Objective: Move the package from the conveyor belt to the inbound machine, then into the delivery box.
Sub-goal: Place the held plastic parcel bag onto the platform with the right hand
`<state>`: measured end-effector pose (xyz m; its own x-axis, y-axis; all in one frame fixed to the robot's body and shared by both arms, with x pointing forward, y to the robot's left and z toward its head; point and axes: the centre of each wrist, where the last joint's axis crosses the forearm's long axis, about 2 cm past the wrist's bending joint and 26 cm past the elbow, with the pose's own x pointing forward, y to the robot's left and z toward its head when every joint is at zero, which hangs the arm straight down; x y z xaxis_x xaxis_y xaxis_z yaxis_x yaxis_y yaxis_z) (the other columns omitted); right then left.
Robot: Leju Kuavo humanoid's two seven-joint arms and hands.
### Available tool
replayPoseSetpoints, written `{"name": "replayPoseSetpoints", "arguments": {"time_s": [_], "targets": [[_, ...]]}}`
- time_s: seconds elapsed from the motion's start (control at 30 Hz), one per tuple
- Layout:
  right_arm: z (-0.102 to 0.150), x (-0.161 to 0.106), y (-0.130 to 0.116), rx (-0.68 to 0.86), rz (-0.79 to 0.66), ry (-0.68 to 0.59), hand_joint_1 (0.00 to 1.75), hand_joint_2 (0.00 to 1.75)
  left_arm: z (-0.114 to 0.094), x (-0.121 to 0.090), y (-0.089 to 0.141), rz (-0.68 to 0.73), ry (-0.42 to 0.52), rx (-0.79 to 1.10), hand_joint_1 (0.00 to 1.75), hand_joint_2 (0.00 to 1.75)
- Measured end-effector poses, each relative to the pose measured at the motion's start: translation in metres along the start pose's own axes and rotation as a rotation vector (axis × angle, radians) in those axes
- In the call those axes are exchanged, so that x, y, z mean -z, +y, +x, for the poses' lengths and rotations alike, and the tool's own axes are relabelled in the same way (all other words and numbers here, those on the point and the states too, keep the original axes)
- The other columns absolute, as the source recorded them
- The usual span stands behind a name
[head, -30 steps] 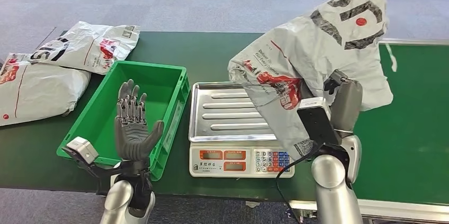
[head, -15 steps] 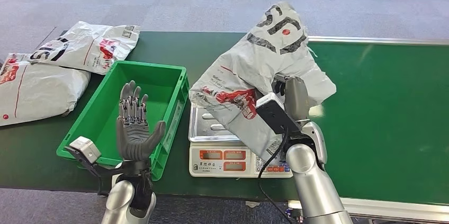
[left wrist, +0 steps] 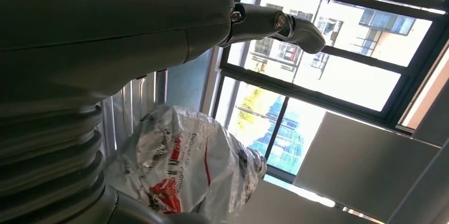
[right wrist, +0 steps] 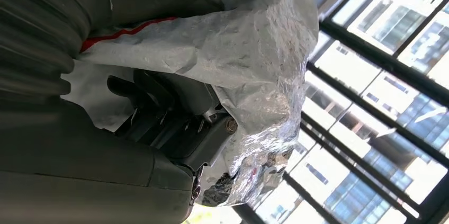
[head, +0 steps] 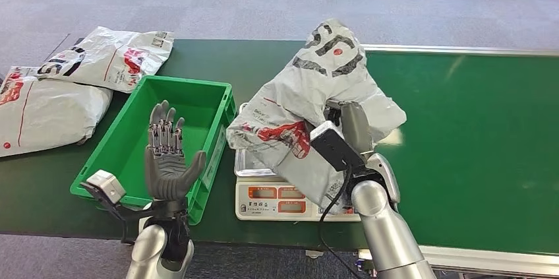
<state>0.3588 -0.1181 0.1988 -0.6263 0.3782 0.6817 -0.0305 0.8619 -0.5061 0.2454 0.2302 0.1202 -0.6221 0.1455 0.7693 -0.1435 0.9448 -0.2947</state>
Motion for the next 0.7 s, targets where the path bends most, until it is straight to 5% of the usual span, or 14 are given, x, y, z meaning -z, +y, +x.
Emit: {"name": "replayPoseSetpoints", "arguments": {"time_s": [0.47, 0.6, 0.7], "targets": [[-0.001, -0.003, 0.02, 0.115, 0.203, -0.011, 1.68, 1.75, -0.001, -0.001, 0.0, -0.016, 0.005, -0.004, 0.0, 1.75], [-0.002, -0.004, 0.022, 0.119, 0.217, -0.003, 0.0, 1.75, -0.001, -0.001, 0.0, -0.017, 0.005, -0.004, 0.0, 1.75], [-0.003, -0.005, 0.023, 0.135, 0.249, 0.002, 0.0, 1.75, -0.001, -0.001, 0.0, -0.019, 0.007, -0.005, 0.0, 1.75]]}}
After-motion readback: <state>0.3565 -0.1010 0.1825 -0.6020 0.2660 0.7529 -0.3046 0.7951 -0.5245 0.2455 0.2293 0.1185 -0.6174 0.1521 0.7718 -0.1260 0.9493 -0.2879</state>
